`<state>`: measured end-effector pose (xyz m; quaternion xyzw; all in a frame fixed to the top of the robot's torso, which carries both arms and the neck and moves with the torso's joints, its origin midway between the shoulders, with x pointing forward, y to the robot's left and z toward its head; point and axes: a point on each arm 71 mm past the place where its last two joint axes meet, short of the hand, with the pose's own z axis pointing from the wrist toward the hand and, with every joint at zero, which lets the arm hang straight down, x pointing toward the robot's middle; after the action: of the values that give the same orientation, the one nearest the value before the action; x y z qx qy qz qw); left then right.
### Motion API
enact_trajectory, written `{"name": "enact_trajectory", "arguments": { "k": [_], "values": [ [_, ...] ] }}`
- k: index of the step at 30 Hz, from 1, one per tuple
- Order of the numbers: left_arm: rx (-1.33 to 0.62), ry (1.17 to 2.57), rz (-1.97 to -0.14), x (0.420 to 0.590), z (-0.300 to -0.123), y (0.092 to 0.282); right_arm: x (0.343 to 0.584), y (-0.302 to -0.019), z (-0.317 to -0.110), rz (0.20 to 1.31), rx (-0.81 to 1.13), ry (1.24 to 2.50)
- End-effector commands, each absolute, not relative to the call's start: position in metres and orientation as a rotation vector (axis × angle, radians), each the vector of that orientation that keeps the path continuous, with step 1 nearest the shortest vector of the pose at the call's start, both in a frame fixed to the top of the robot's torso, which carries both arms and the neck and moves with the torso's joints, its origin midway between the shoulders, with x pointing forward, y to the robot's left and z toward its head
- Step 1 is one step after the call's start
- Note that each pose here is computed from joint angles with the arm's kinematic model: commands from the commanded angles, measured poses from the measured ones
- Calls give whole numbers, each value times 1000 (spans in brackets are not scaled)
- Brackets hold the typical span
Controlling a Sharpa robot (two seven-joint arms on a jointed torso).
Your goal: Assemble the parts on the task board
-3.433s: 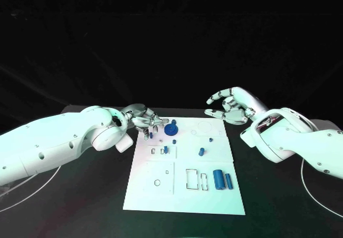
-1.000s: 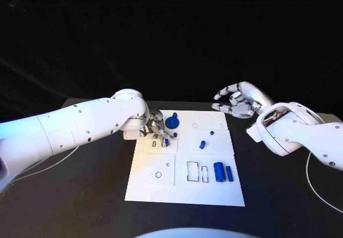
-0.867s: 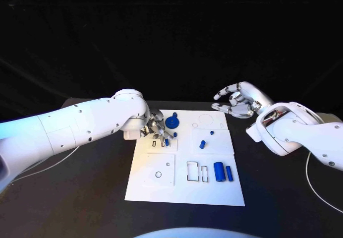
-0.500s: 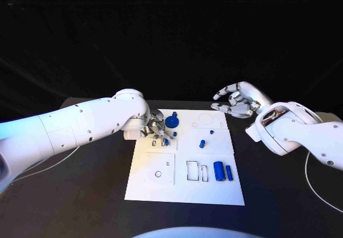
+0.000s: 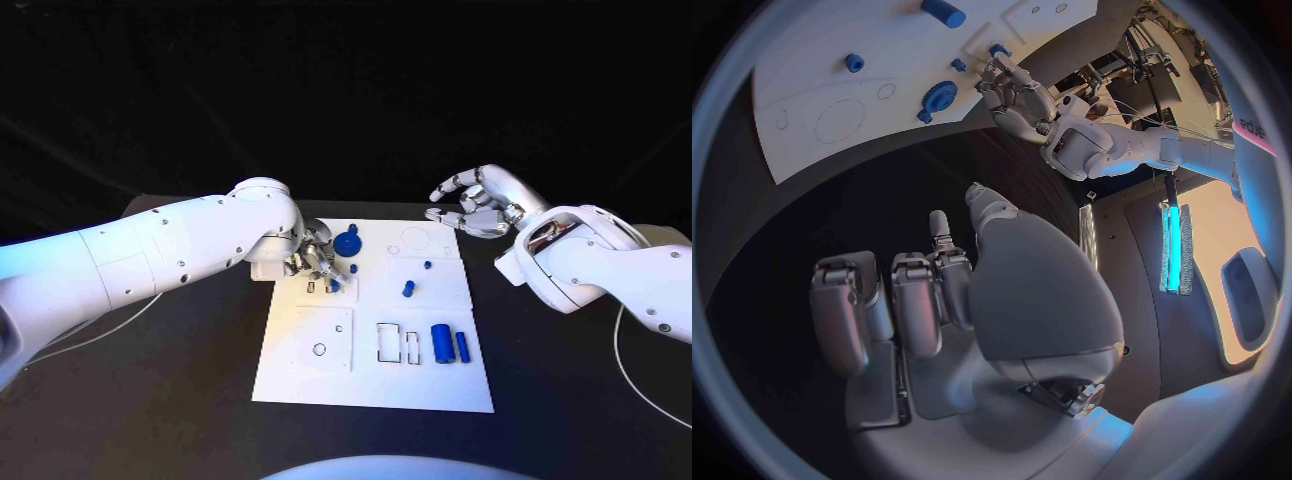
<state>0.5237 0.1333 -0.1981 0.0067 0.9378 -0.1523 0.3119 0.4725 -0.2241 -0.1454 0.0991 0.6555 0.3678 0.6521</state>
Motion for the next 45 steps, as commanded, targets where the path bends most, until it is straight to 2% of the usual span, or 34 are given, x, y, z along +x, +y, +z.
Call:
{"name": "enact_trajectory", "arguments": {
  "k": [1, 18, 28, 38, 45],
  "values": [
    [21, 2498, -421, 522, -199, 131, 472, -223, -146, 837, 213, 1500],
    [-23, 2512, -463, 521, -199, 132, 472, -222, -148, 840, 214, 1504],
    [-107, 2513, -527, 517, -197, 140, 472, -222, -148, 840, 217, 1505],
    [-227, 2412, -588, 511, -189, 152, 472, -224, -148, 836, 220, 1502],
    [-229, 2323, -565, 505, -193, 154, 472, -226, -148, 836, 221, 1499]
  ]
}}
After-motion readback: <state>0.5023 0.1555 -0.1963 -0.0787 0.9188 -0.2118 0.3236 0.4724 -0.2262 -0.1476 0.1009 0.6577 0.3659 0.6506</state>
